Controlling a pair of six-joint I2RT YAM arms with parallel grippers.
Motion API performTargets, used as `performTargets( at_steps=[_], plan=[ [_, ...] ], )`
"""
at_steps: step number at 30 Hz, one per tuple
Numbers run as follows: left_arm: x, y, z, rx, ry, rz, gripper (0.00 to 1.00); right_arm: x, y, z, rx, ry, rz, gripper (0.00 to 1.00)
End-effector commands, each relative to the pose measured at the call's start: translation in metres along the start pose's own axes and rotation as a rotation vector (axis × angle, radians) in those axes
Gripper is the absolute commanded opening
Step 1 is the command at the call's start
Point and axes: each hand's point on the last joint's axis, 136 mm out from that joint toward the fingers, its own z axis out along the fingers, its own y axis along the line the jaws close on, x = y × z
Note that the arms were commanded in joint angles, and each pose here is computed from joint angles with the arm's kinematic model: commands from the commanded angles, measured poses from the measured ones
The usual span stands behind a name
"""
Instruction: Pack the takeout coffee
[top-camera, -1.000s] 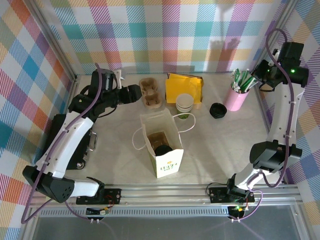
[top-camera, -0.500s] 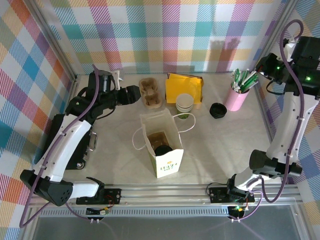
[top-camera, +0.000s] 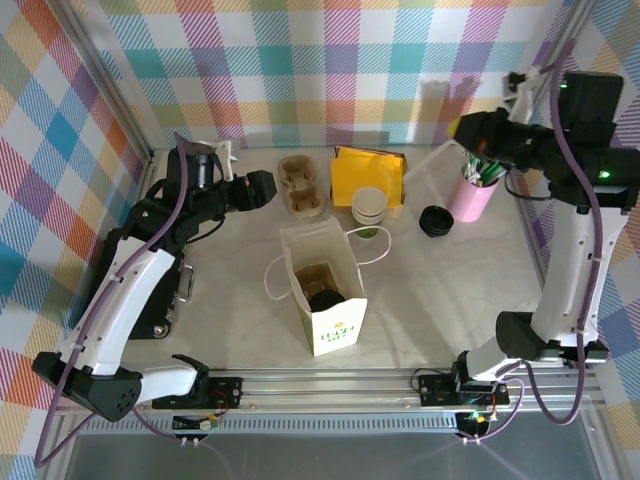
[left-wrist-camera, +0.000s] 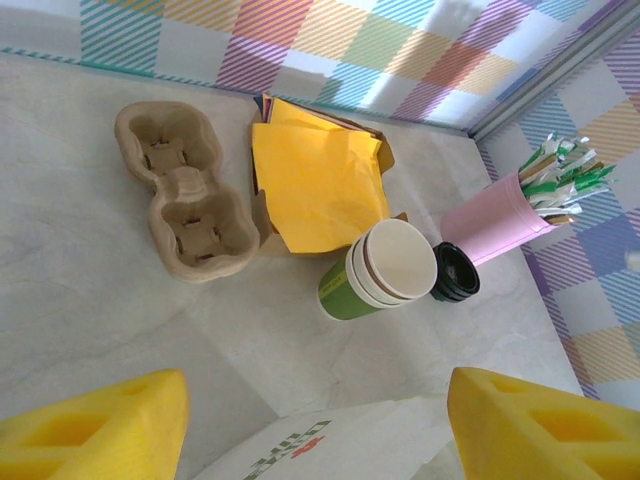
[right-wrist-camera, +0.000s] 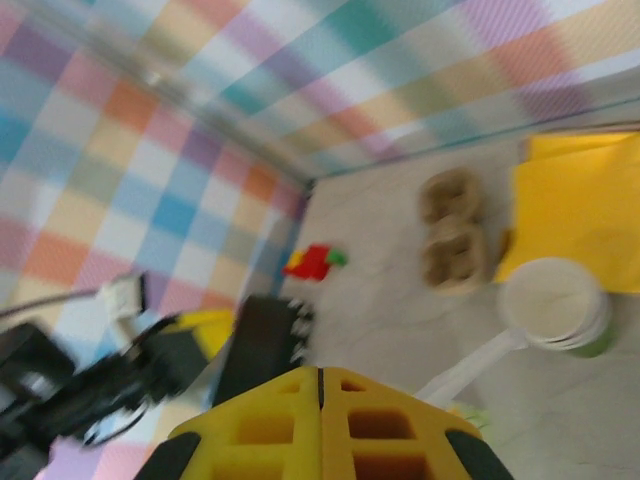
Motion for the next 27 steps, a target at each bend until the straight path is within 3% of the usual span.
performTargets(
  at_steps=[1,9,17,27],
  plan=[
    [-0.001,0.004,-0.008,-0.011,-0.015,-0.008,0.69,0.025,0.039,0.008,-0.126,0.097,-0.012,0.0],
    [0.001,0.005,-0.009,-0.014,-0.011,-0.009,0.69,0.084,0.082,0.033,-0.207,0.272,-0.099,0.0],
    [0.004,0.007,-0.006,-0.017,-0.002,-0.01,0.68,0.15,0.067,0.069,-0.027,0.429,-0.245,0.0],
    [0.006,0.006,-0.002,-0.011,0.008,-0.014,0.68,0.206,0.06,0.096,0.012,0.562,-0.304,0.0]
  ],
)
